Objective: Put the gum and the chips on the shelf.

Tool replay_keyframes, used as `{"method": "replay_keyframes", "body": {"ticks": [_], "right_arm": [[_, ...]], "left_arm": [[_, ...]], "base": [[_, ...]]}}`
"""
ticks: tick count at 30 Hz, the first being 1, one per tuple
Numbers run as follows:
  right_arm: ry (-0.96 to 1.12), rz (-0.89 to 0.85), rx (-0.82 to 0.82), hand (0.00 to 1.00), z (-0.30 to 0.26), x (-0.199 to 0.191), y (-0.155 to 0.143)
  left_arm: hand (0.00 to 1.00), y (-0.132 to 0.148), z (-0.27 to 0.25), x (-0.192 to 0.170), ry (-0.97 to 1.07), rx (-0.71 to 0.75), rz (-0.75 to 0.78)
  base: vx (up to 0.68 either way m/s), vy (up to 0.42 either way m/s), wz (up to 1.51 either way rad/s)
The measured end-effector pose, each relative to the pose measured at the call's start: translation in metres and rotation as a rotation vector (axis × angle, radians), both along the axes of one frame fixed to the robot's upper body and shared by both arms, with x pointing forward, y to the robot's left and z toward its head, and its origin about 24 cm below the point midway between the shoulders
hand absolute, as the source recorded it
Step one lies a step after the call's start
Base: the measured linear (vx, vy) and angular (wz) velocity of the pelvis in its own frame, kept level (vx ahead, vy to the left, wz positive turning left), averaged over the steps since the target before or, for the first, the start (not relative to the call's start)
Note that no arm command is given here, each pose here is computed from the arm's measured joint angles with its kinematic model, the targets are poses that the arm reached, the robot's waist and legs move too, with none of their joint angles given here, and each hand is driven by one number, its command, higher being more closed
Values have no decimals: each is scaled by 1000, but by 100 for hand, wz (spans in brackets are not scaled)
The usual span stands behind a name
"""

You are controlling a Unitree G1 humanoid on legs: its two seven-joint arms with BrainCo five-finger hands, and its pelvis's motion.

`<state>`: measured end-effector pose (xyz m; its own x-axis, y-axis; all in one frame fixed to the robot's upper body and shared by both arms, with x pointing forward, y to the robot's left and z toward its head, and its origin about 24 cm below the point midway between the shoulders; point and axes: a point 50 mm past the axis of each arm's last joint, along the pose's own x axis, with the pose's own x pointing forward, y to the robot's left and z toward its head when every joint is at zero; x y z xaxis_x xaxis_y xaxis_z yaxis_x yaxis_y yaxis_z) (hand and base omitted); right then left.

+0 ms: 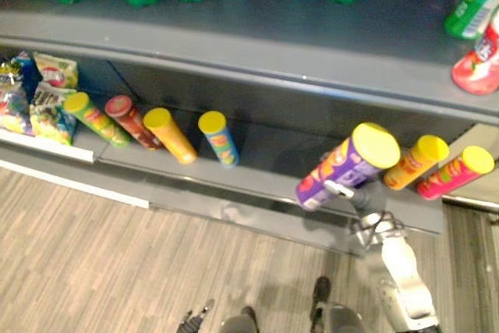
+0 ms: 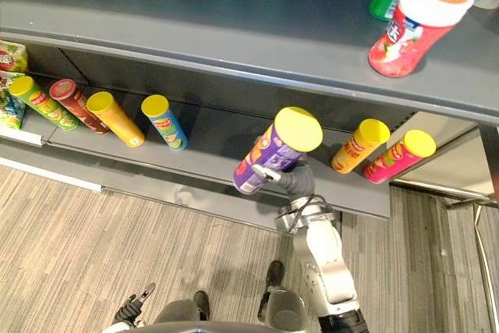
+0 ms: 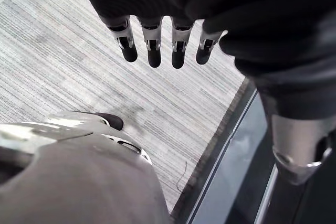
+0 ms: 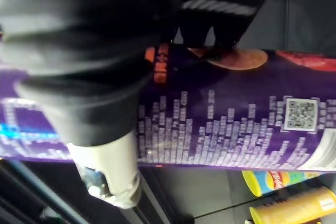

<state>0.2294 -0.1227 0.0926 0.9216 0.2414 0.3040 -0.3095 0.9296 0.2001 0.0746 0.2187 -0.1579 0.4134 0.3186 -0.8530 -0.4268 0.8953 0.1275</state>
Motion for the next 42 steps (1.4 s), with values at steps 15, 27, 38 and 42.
{"method": "replay_keyframes", "body": {"ticks": [15,27,38,42], "right_arm": [[-4,-138,-180,100,5,61,23],[-81,-491,-120,100,60,116,-8],[-142,-586,-40,100,90,123,-18],[-191,-608,-21,100,109,126,-20]], "left_arm": [[0,-14,29,87,-213,129,-178],[0,-26,74,140,-504,150,-173],[0,-26,81,146,-549,154,-169],[0,-26,80,145,-544,158,-164]], "base": [[-188,15,15],[-72,-21,19],[63,-21,8],[58,1,0]]}}
